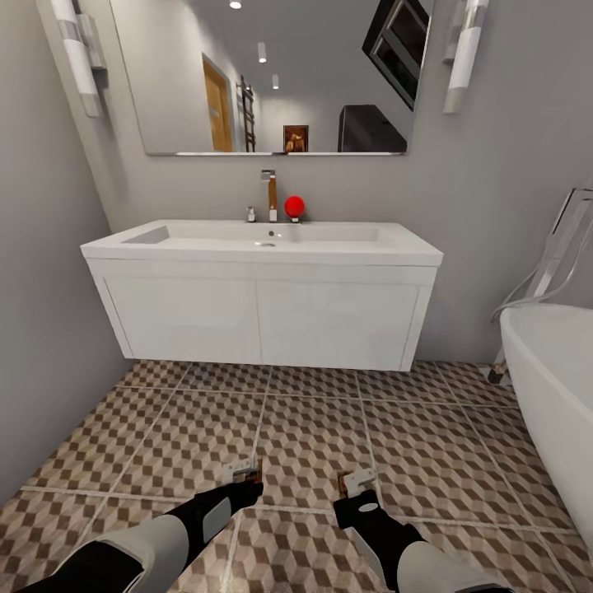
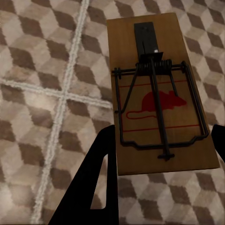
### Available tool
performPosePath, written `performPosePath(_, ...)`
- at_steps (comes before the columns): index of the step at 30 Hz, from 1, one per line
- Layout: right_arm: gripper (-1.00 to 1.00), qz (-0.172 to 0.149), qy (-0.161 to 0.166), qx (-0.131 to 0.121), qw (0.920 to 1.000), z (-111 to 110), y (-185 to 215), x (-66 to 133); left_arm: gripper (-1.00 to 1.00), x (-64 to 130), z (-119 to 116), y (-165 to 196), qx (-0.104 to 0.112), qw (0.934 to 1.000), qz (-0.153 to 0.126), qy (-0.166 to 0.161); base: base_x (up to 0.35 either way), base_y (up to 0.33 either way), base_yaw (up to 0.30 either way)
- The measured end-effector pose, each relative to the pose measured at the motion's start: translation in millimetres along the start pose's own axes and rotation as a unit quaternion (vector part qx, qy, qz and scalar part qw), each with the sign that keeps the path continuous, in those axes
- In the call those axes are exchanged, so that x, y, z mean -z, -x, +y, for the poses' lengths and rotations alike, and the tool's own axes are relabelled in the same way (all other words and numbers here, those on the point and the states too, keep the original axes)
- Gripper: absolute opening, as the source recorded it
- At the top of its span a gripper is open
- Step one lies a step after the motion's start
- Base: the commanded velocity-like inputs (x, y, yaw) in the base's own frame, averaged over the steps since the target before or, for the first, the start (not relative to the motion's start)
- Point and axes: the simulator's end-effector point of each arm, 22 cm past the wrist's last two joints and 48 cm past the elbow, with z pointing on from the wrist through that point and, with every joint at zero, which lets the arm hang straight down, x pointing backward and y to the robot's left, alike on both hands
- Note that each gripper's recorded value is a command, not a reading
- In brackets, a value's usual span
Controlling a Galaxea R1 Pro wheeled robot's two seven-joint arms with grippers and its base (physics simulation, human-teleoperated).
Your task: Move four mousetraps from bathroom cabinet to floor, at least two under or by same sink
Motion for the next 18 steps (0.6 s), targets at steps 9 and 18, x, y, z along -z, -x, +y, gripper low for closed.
performPosePath(9, -1.00, 0.001, 0.000, -0.001, 1.0000, 0, 0, 0.0, -1.00, 0.0, 0, 0, -0.002, 1.0000, 0.000, 0.000, 0.000, 0.000, 0.000)
performPosePath(18, -1.00, 0.018, 0.005, -0.001, 0.9998, 4, -18, -10.4, -1.00, -11.4, 4, -18, 0.001, 0.9998, 0.018, 0.003, 0.000, 0.000, 0.000)
